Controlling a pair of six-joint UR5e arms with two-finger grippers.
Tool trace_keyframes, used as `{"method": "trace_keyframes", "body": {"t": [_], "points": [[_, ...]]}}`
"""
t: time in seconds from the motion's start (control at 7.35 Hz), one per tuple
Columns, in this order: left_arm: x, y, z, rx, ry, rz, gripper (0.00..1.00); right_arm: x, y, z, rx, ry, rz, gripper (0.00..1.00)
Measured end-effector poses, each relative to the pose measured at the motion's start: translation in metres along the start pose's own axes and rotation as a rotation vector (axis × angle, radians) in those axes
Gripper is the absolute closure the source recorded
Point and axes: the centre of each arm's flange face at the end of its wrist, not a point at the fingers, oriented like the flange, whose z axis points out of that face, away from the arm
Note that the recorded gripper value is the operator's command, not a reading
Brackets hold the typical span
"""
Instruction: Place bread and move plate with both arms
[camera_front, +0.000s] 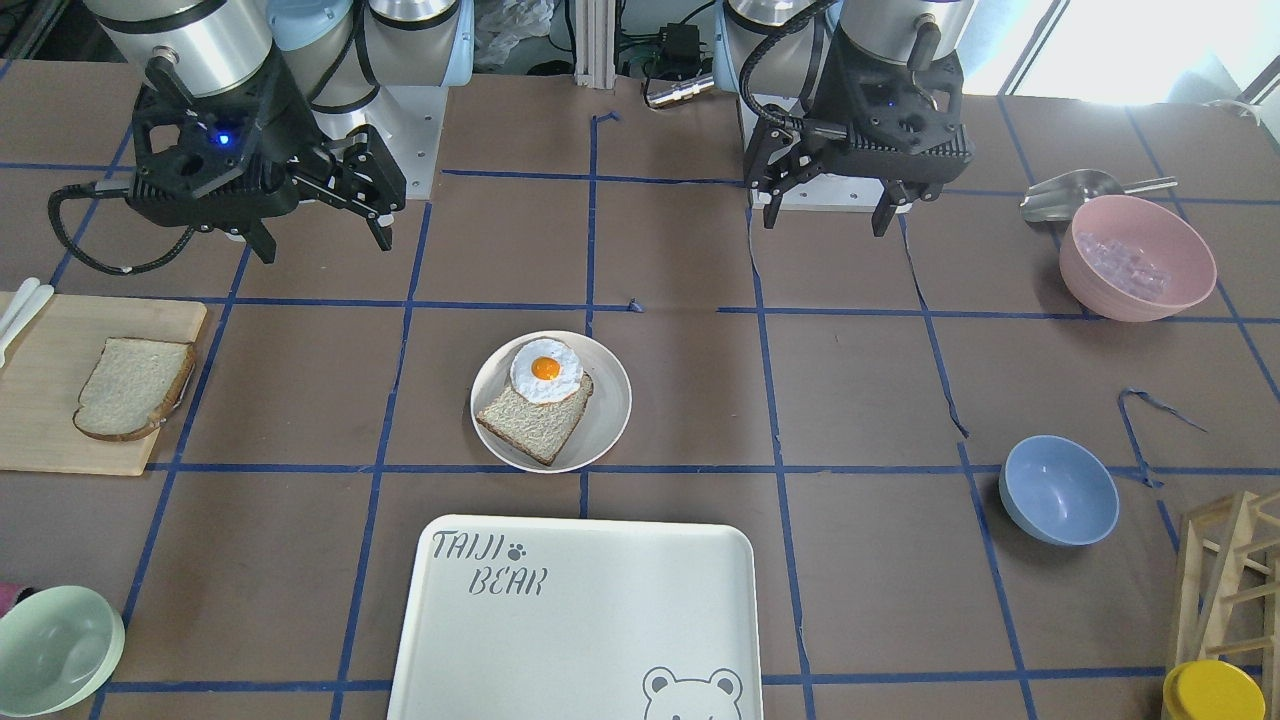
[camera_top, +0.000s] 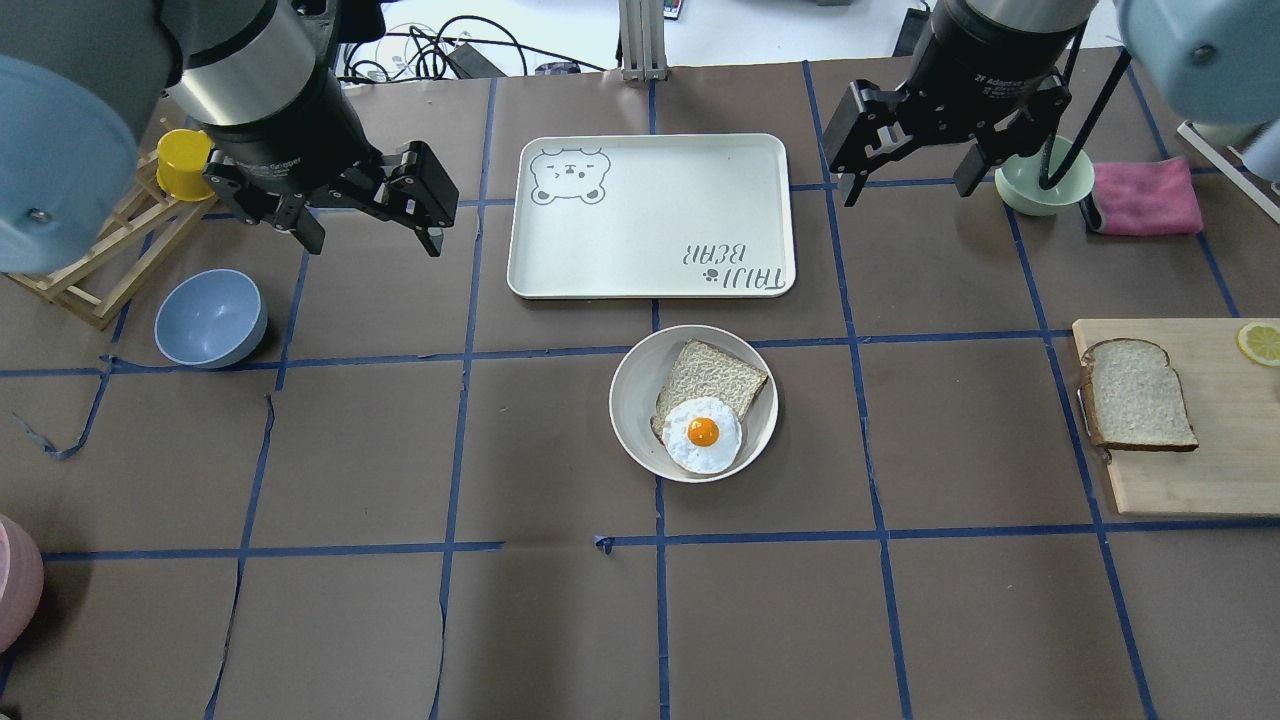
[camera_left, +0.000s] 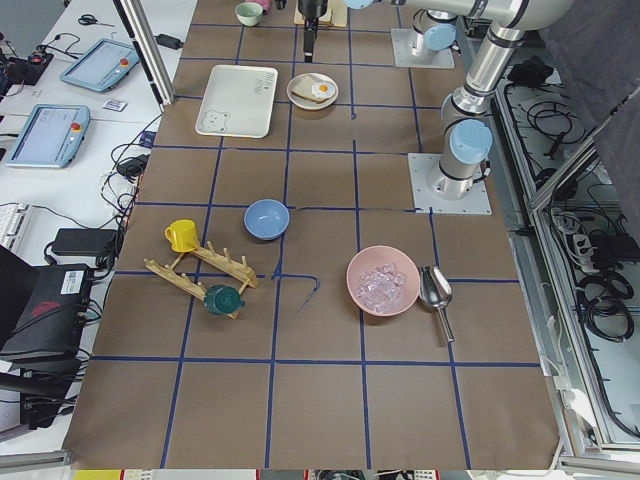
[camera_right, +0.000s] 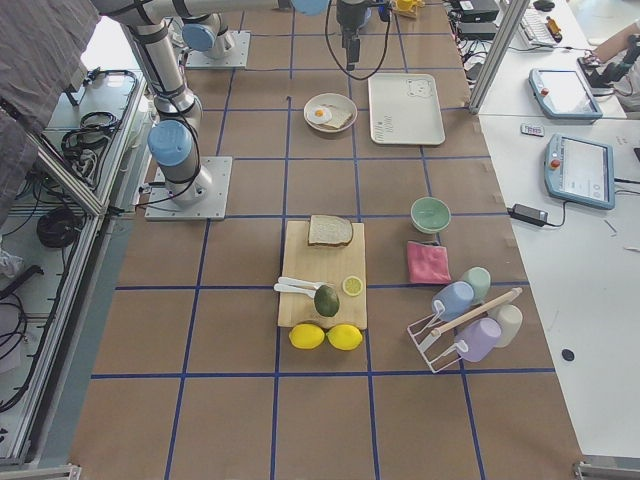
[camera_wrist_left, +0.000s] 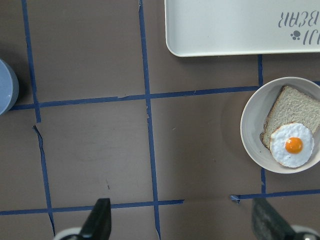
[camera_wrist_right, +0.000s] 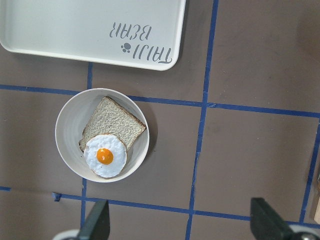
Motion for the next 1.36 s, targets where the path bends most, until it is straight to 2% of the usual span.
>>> {"method": "trace_keyframes", "body": {"t": [0.54, 1.36], "points": [[0.0, 0.0, 0.0, 0.0, 0.0, 0.0, 0.0, 0.0002, -0.0018, -0.0001, 0.008, -0.008, -0.004, 0.0], [0.0, 0.0, 0.0, 0.0, 0.0, 0.0, 0.0, 0.0047, -0.0007, 0.001, -0.003, 0.02, -0.004, 0.0]]}}
